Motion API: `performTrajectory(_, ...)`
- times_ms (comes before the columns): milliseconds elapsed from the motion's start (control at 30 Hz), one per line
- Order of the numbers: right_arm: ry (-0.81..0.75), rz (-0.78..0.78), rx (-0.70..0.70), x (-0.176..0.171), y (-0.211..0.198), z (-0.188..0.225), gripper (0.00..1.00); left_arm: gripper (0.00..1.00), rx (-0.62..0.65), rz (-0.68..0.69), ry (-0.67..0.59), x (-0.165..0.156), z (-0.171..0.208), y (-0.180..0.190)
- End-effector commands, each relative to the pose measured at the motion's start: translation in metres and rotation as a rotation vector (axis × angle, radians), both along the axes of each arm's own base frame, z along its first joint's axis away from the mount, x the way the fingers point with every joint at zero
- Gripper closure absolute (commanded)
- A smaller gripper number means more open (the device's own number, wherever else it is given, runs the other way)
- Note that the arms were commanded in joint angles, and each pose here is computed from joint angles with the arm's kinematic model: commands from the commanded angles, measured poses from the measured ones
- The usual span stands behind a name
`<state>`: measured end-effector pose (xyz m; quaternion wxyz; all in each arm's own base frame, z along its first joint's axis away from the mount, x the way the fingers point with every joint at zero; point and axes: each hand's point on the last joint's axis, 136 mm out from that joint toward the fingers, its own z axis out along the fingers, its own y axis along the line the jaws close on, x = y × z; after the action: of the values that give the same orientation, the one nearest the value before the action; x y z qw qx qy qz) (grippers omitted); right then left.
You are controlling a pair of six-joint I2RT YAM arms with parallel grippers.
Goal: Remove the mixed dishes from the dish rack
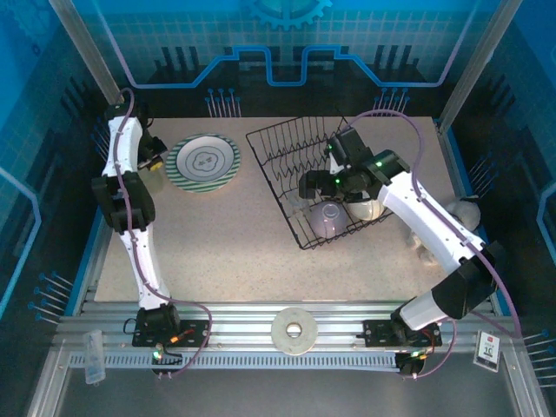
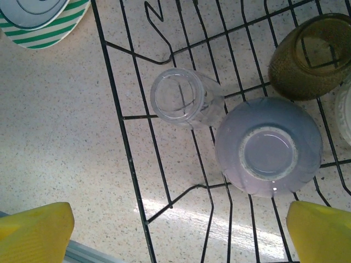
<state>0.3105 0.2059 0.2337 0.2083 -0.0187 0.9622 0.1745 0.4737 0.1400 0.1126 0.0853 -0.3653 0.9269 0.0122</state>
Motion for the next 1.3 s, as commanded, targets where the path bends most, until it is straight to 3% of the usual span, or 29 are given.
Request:
performTrajectory(0,0.015,0.027,0.012,-0.004,0.009,0.006,0.00,0.86,0.011,-0.003,-0.002,0.000,-0.001,0.006)
performTrajectory(167,0.011,0.034,0.010,-0.003,0.009,0.008,0.00,0.62,0.002,-0.005,-0.006,-0.001,0.000,0.005)
performTrajectory(467,0.000,0.048,0.018,0.001,0.010,0.010,0.00,0.30,-0.013,0.000,-0.040,-0.009,0.014,-0.002)
performTrajectory(600,-0.009,0.058,0.026,0.002,0.012,0.013,0.00,0.01,-0.005,-0.003,-0.059,-0.015,0.026,-0.003)
performTrajectory(1267,-0.046,0.067,0.055,-0.009,0.004,0.018,0.00,0.01,-0.014,-0.013,-0.148,-0.033,0.072,-0.015)
